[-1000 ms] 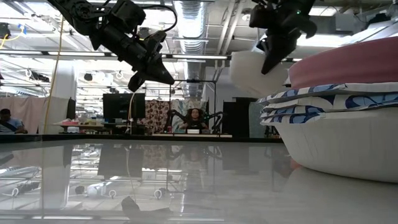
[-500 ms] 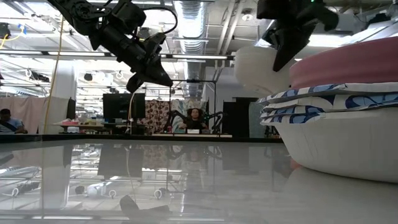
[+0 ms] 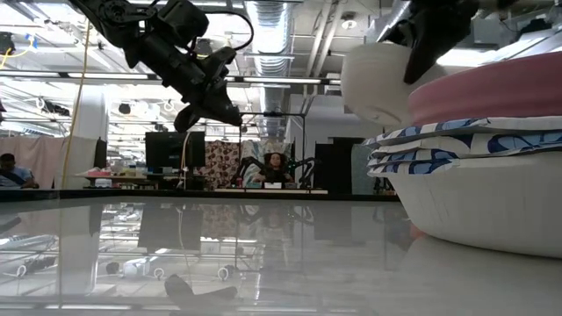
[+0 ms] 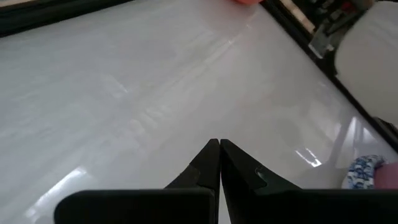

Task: Nest bowls inside each other
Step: Stack the white bowl on top of the pink bowl

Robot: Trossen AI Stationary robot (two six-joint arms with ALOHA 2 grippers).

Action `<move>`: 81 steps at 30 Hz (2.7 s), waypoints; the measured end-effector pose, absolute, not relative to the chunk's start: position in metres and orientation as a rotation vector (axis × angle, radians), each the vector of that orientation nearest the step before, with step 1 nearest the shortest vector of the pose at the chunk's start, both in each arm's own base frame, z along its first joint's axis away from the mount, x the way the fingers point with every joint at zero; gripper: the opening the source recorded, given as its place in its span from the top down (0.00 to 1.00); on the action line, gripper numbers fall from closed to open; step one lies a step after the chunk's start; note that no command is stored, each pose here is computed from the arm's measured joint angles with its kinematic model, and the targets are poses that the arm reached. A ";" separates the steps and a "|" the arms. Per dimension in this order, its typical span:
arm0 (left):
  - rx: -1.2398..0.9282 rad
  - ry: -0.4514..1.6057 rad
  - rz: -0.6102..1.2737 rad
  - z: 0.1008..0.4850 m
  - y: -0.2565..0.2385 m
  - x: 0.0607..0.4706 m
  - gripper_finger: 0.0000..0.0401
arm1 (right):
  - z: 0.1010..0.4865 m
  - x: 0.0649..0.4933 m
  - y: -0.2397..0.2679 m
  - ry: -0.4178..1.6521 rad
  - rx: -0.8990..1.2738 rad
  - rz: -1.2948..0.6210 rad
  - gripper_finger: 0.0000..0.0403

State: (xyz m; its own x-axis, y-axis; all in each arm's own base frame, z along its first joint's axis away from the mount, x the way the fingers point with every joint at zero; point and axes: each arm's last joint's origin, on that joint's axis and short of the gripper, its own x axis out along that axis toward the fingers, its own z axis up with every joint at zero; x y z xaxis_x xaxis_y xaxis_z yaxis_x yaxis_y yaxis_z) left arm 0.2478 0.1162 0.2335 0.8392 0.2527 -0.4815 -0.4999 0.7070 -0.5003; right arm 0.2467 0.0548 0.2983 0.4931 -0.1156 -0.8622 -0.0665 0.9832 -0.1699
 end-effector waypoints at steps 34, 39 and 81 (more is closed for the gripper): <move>-0.675 0.402 0.462 0.233 0.089 0.259 1.00 | 0.333 0.231 0.147 0.943 -0.081 0.092 0.98; -0.668 0.402 0.464 0.233 0.082 0.261 1.00 | 0.326 0.240 0.166 1.035 -0.151 0.105 0.98; -0.673 0.391 0.455 0.233 0.052 0.269 1.00 | 0.315 0.233 0.243 1.185 -0.215 0.036 0.98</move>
